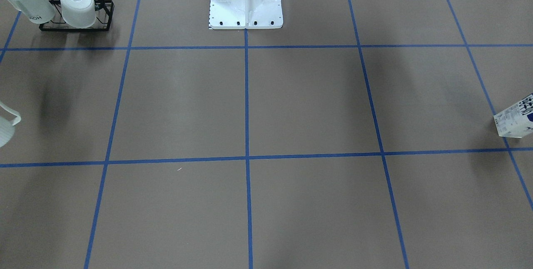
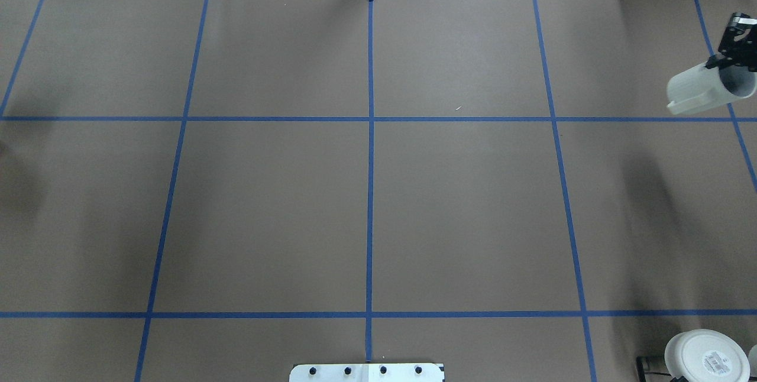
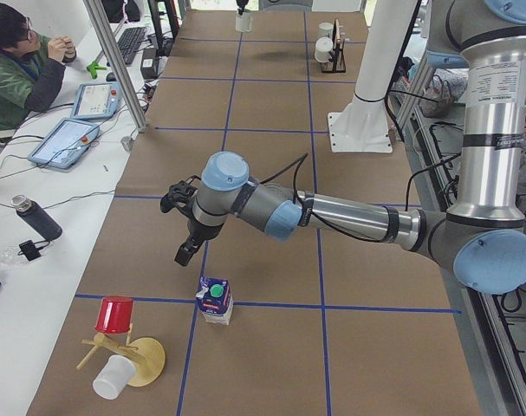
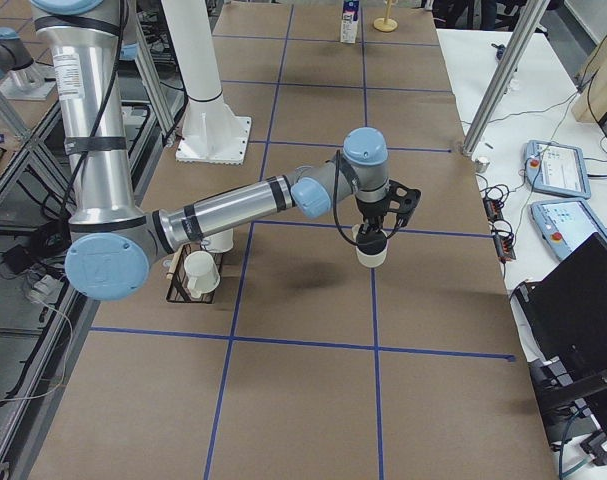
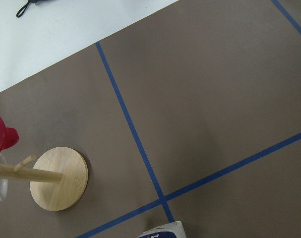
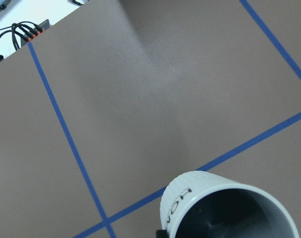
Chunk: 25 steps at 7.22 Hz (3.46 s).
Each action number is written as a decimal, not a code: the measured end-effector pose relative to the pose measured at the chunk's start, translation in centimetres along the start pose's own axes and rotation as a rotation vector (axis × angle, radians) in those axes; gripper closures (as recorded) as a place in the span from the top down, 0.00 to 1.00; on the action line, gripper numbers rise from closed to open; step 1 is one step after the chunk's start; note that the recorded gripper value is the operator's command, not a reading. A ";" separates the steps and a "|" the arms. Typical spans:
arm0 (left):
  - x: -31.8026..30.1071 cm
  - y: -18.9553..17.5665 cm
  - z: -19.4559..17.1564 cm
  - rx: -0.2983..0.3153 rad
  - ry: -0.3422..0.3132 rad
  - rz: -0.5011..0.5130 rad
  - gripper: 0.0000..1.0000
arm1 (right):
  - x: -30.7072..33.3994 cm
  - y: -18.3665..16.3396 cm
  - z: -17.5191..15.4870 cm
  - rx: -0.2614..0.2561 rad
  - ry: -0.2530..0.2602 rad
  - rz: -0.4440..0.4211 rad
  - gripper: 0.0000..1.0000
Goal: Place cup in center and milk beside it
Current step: 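Carry the white mug with the right gripper toward the table center, then lower the white mug onto the center grid square and open the right gripper, then lift the right gripper away from the mug and withdraw it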
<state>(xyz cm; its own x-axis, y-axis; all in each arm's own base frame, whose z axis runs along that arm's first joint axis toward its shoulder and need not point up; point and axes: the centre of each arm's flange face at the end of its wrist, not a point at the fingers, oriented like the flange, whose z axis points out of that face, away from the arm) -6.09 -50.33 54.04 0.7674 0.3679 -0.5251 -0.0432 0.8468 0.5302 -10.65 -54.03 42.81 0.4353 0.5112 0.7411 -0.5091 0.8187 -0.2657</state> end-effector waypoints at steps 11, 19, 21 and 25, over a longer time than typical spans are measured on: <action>1.6 0.6 0.4 -0.039 0.233 -0.259 1.00 | -41.7 35.2 13.3 0.119 0.274 0.878 0.00; 1.3 1.3 1.0 -0.046 0.227 -0.264 1.00 | -41.2 41.2 17.4 0.120 0.365 0.859 1.00; 1.3 1.4 1.1 -0.046 0.227 -0.264 1.00 | -41.7 38.6 12.4 0.088 0.340 0.735 1.00; 1.1 1.7 1.2 -0.048 0.227 -0.262 1.00 | -30.6 24.6 3.4 -0.001 0.315 0.270 1.00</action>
<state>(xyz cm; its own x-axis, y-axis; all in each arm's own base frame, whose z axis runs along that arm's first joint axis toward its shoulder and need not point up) -4.53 -48.94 55.18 0.5950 0.2072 -0.7765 0.1025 0.9387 0.3291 -39.02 -50.42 15.70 0.4925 0.7625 0.4196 -0.6357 0.6445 -0.4249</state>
